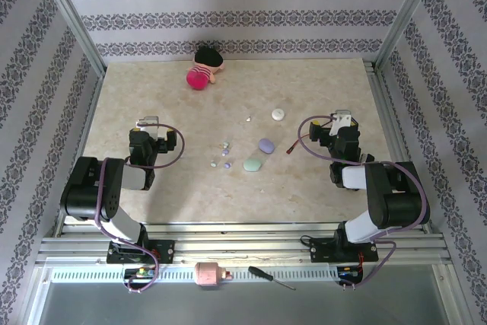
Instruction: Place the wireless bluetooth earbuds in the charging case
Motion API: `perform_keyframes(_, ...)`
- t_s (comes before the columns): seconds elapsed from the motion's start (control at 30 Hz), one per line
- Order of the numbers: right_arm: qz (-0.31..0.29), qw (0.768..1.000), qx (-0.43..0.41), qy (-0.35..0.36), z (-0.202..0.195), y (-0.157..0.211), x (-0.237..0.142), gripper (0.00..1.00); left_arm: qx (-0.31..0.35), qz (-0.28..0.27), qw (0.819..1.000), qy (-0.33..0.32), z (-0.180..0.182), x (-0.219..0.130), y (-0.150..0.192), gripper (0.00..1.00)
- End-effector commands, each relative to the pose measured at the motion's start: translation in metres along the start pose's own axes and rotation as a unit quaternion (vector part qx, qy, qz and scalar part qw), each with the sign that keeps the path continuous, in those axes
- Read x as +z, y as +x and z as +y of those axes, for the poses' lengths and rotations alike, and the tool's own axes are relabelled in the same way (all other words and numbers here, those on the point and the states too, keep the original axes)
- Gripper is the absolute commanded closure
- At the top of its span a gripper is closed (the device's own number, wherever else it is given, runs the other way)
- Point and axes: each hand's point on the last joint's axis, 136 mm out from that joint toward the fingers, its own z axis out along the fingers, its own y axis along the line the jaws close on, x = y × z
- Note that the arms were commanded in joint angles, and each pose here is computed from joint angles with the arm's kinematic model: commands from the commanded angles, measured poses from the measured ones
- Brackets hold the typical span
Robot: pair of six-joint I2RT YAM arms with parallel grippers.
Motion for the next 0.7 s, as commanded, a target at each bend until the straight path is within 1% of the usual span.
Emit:
perform_keyframes(0.0,-0.008,1.000,0.009,-0.002,0.001,-0.001,-0.001,0.02,-0.003,-0.004,1.000,0.006,-0.004,0.001,-0.005,0.01)
perform_keyframes(0.2,-0.007,1.000,0.003,-0.016,0.006,-0.001,-0.001,0.02,-0.003,-0.005,1.000,0.006,-0.004,0.001,-0.005,0.01)
perform_keyframes(0.53,-0.008,1.000,0.003,-0.018,0.007,-0.001,-0.001,0.02,-0.003,-0.005,1.000,0.007,-0.004,0.001,-0.005,0.01)
perform_keyframes(0.67,-0.013,0.999,-0.013,-0.045,0.018,-0.013,-0.008,0.02,-0.002,-0.008,1.000,0.003,-0.004,0.000,-0.006,0.01)
